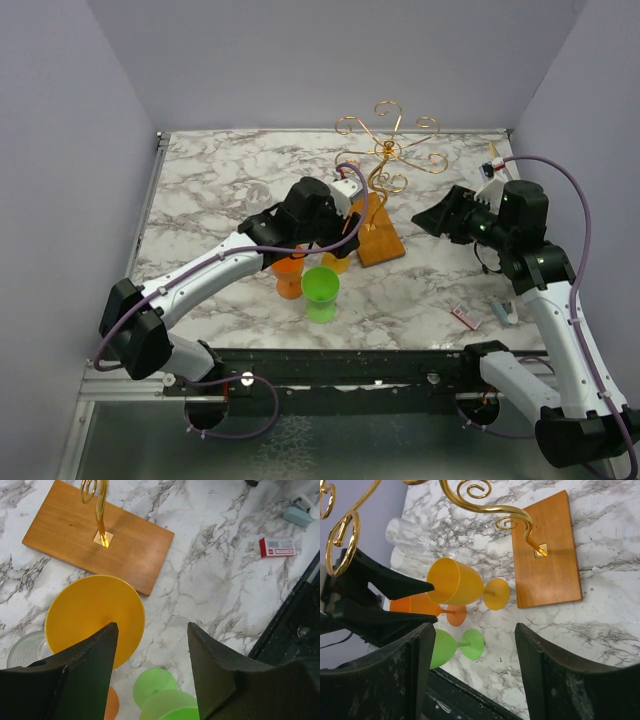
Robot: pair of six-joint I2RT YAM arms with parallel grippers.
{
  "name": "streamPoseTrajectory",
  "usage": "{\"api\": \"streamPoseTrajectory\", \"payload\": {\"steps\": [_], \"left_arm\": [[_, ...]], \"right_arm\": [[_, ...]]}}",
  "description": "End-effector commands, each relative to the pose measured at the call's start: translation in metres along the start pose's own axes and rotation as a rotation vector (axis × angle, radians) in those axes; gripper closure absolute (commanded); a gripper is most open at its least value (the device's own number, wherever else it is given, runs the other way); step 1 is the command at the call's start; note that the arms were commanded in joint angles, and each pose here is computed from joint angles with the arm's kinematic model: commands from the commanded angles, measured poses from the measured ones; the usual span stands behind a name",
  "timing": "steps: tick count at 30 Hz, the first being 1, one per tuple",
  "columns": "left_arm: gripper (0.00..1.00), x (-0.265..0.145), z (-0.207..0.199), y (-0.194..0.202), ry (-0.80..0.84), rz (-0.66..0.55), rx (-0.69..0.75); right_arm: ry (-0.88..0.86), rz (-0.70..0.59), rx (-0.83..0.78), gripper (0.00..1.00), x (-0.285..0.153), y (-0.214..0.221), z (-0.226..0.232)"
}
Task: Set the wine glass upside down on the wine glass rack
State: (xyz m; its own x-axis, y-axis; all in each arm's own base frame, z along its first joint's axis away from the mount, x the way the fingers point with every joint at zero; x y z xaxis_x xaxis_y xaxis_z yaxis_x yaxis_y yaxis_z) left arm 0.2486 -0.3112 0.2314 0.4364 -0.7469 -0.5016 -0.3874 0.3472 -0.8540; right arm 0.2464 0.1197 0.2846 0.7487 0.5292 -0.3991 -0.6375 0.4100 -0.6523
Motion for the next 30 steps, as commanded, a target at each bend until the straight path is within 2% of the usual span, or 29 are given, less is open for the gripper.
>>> {"api": "streamPoseTrajectory", "payload": {"steps": [1,5,14,23,26,30], "left_arm": [[0.41,0.011,0.009,-0.004,-0.078,0.006,0.021],[0.42,0.023,0.012,0.003,-0.1,0.04,0.014],[0.55,0.027,0.01,0.021,-0.106,0.096,0.013],[0.57,0.031,0.012,0.042,-0.137,0.186,0.037],[0.66,0.032,0.013,0.044,-0.145,0.194,0.044],[0.93,0.03,0.01,0.036,-0.136,0.174,0.058]], "right_arm": [[-0.038,-0.002,0.007,0.3,0.0,0.001,0.005],[-0.039,0.01,0.011,0.33,0.002,0.003,0.003],[-0.019,0.008,0.023,0.35,0.005,0.003,-0.001],[-0.04,-0.003,0.043,0.35,0.007,-0.001,0.004],[-0.045,-0.008,0.048,0.35,0.006,-0.001,0.005],[-0.053,-0.012,0.05,0.35,0.004,-0.002,0.008]]}}
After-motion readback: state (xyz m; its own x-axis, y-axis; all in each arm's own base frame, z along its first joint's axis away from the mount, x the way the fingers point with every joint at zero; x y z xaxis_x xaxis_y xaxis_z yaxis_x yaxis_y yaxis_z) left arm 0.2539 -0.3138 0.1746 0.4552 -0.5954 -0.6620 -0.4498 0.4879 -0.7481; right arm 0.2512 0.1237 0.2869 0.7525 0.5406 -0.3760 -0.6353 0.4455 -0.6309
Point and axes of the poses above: each gripper's point midway between its finger pads, its own x axis out along the fingers, its own z axis along the line the jaws close on, y = z × x, the point moved 2 cm from there along -x, back along the fingers, and after that the axes turned 4 degrees about x, right-handed, at the moved point
